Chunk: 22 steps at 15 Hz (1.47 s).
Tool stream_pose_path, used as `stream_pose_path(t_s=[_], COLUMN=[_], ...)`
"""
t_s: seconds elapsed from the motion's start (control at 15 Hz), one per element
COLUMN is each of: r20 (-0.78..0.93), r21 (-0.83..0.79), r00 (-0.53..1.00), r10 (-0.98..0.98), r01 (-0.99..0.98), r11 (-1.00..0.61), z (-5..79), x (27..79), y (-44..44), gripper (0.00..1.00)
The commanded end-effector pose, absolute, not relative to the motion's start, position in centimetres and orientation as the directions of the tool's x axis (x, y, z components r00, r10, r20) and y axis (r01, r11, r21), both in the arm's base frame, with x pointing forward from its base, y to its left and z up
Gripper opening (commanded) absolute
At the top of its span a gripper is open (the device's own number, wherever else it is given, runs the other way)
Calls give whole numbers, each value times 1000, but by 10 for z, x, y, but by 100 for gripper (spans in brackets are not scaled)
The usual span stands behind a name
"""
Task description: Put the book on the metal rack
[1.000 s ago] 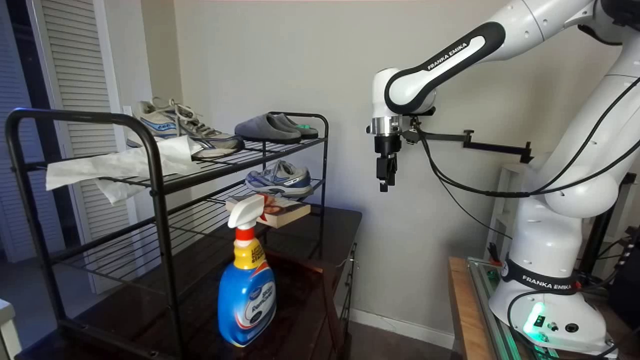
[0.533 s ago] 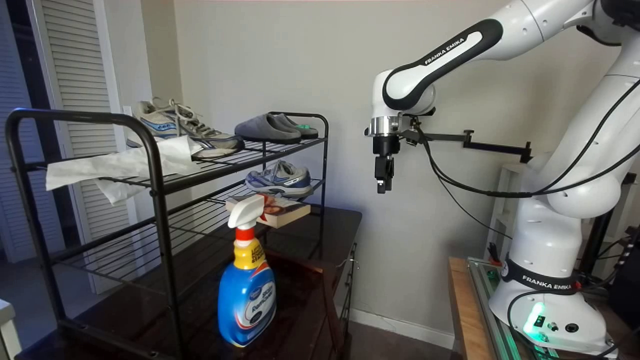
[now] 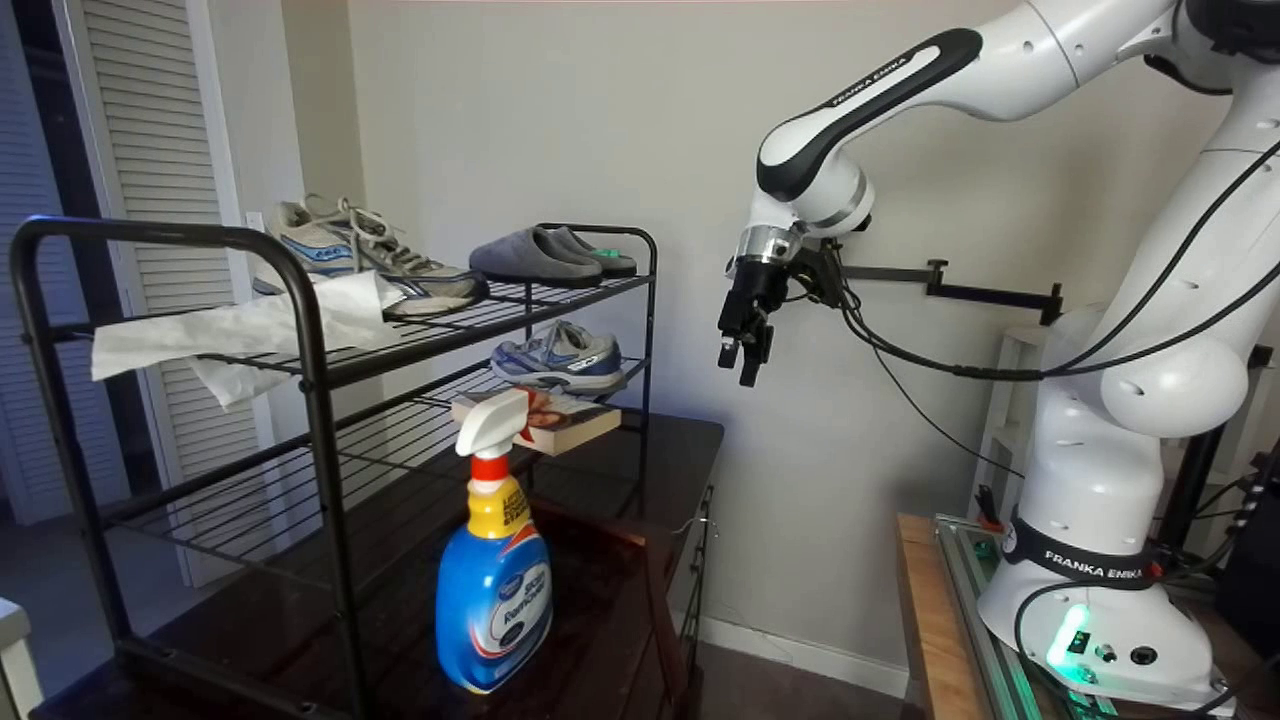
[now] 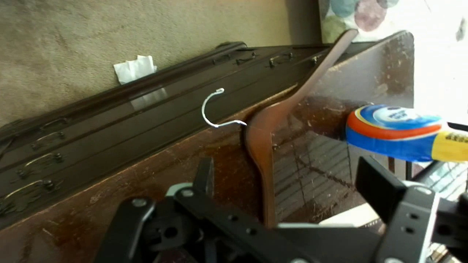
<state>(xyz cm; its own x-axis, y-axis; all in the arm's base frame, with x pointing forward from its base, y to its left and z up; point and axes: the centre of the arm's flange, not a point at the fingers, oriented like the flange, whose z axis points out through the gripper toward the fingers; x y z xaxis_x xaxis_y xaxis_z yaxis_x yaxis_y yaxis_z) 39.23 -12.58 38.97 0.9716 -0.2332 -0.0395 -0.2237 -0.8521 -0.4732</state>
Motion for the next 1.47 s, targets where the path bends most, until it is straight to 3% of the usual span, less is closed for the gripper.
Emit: stream_pose_path(t_s=[0.0, 0.33, 0.47, 0.93, 1.2, 1.4], r20=[-35, -44, -25, -109, -69, -9], r21=[-483, -482, -607, -823, -913, -937], r00=[968, 970, 949, 862, 799, 772], r10=[-247, -239, -313, -495, -598, -636], r01=[-233, -230, -263, -358, -291, -229], r11=[-844, -845, -750, -442, -284, -265], z=[382, 385, 372, 316, 292, 280], x=[395, 394, 395, 377, 381, 395], y=[-118, -120, -122, -132, -120, -100], gripper=[100, 100, 100, 100, 100, 100])
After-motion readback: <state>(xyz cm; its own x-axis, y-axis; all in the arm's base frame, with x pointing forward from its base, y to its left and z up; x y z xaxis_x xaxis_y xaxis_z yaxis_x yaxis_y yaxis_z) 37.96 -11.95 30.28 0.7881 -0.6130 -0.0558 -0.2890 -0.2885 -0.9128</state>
